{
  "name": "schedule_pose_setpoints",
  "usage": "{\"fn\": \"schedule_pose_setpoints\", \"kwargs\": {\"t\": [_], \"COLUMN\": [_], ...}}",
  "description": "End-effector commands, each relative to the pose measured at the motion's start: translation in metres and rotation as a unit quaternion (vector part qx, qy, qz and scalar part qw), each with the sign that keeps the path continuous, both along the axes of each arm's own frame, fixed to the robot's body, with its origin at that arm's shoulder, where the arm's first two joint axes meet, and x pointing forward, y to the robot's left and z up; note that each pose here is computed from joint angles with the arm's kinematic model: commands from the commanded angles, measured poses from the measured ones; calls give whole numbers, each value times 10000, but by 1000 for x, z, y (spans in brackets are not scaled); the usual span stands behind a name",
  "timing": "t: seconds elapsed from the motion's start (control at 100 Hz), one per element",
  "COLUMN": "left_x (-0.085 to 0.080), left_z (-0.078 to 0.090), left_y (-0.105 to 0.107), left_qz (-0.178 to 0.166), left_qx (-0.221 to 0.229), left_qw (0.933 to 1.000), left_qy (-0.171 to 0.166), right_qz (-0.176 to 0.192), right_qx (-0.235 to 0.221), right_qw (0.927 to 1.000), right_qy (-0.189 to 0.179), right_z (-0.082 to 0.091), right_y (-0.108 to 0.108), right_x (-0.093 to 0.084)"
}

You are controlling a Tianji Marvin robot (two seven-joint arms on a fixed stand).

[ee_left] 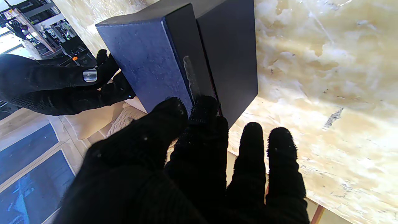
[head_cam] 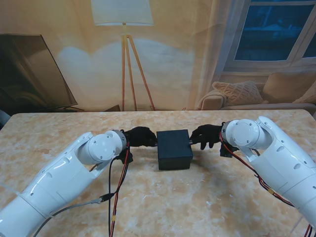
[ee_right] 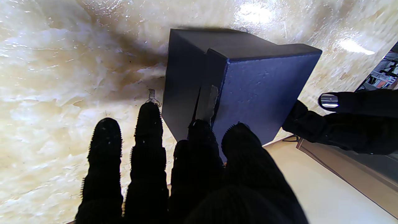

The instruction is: Pack mini donuts into a plastic bag, tie the opening and put the bag into the gift box

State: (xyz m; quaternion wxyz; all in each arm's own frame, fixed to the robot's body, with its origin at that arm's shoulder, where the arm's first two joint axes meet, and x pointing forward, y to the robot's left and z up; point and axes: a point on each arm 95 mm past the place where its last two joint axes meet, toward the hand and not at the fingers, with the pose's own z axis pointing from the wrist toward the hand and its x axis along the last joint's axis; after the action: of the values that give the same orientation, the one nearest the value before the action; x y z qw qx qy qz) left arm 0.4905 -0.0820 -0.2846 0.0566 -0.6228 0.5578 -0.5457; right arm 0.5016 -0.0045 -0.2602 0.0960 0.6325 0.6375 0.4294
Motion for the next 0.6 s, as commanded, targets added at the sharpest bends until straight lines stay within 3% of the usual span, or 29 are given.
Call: {"fn": "schedule_pose_setpoints", "kwargs": {"t": [0.0,0.59], "left_x": [0,9], "left_z": [5,5], "left_y": [-9,-11], "left_qz": [-88,0], "left_qx": [-72,-35], "left_qw": [9999,10000], "left_qy": [12,89], "right_qz": [120,-2], "right_qx": [63,27], "right_qw": [9999,9999], "right_qy": [82,149], "right_z": [-1,-3], "right_y": [11,12], "right_x": [-3,-1]}}
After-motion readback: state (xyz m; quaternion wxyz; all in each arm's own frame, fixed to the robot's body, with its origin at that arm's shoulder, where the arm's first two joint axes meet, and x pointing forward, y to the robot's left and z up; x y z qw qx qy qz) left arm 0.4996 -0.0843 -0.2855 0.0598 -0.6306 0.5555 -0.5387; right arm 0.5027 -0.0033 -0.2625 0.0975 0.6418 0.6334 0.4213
